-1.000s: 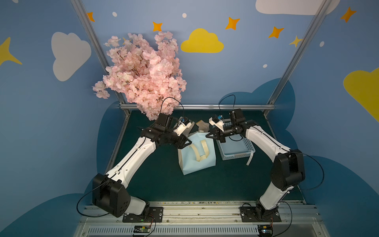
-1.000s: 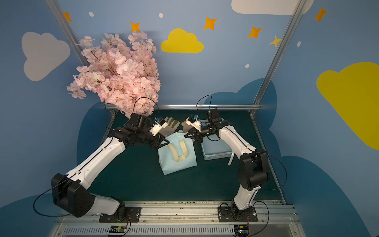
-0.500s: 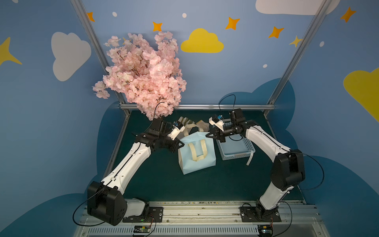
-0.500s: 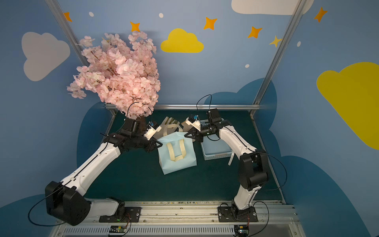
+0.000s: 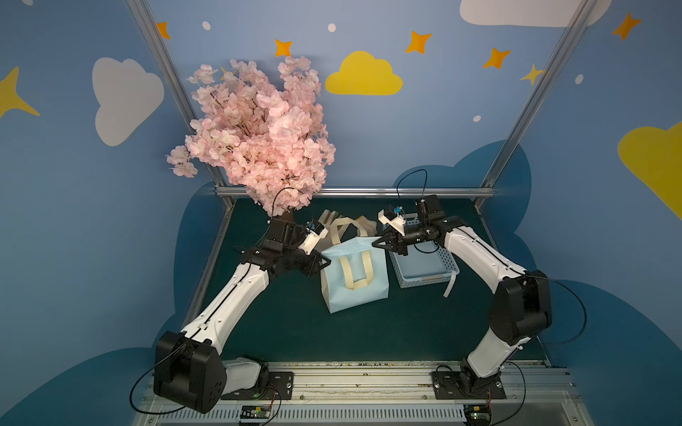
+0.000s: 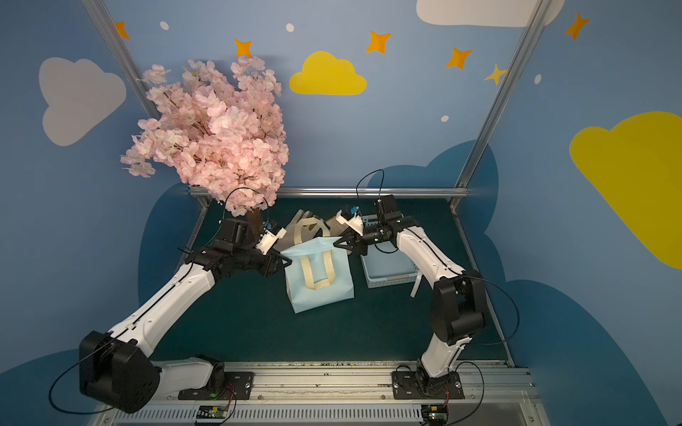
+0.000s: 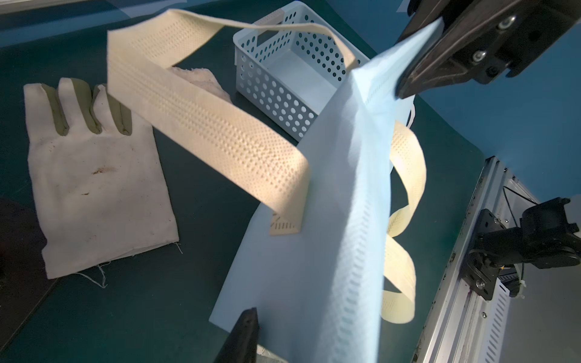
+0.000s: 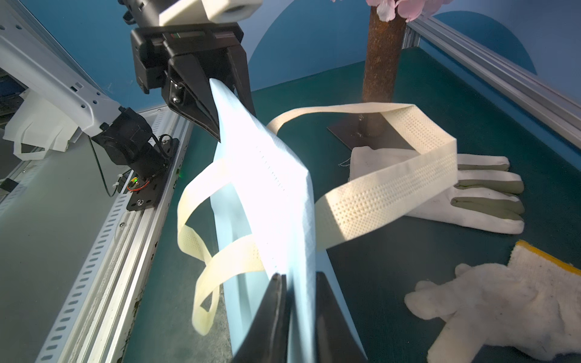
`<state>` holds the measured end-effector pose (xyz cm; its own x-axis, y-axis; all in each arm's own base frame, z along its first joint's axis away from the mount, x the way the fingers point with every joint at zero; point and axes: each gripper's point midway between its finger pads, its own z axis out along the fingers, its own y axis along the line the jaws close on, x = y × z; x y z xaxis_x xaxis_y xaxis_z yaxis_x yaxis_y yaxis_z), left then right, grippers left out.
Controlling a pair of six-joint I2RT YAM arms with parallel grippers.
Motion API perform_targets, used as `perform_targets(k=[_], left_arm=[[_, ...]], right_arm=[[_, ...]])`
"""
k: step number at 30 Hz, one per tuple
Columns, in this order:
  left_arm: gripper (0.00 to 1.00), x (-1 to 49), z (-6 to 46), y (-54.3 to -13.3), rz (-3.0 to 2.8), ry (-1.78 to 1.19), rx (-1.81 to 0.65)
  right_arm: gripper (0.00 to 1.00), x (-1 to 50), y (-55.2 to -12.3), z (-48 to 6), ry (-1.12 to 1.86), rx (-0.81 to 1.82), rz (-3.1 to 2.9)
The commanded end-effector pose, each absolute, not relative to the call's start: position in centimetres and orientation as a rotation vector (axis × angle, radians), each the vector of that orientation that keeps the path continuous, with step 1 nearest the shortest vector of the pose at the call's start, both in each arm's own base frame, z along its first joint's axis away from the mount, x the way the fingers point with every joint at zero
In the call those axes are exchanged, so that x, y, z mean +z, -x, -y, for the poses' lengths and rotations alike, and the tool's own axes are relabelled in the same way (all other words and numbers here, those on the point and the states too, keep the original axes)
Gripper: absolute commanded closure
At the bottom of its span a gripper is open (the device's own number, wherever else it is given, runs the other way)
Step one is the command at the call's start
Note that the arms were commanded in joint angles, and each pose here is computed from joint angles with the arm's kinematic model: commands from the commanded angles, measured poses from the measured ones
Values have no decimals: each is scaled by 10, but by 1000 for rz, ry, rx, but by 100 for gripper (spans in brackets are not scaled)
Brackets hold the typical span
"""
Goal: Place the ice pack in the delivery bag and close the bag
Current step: Seal the delivery bag at the center of the board.
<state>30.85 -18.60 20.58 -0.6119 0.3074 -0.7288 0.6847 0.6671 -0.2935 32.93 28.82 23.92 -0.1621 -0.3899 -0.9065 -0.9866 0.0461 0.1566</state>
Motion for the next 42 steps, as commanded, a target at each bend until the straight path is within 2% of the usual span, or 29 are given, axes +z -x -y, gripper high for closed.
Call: perform_targets(k=[1, 5, 11, 13, 17, 21, 31, 37, 39, 41, 42], left_arm=[[67, 210, 184, -310, -2190, -734, -757], [71, 208, 186, -311, -2160, -726, -794], [77, 206, 182, -313, -2137, -708, -809], [76, 203, 179, -312, -2134, -699, -818], [64, 200, 181, -313, -2112, -706, -855], [65, 195, 183, -318, -2103, -710, -871], [97, 192, 179, -330, -2081, -703, -860], [97, 196, 179, -325, -2029, -764, -887], [97, 204, 184, -322, -1984, -790, -909], [97, 209, 187, -321, -1936, -815, -899], [97, 211, 188, -320, -1913, -834, -883]], right_arm=[[79, 254, -325, -284, 1403, 1073, -1614], [79, 252, -327, -283, 1400, 1061, -1624], [91, 248, -331, -279, 1394, 1043, -1647], [98, 246, -332, -278, 1393, 1037, -1654], [98, 245, -332, -277, 1399, 1040, -1662], [98, 246, -332, -277, 1399, 1036, -1659], [100, 240, -339, -265, 1405, 979, -1675], [100, 251, -340, -258, 1406, 956, -1663], [93, 266, -335, -258, 1405, 954, -1644], [79, 280, -330, -258, 1408, 923, -1632], [66, 288, -327, -257, 1408, 903, -1627]])
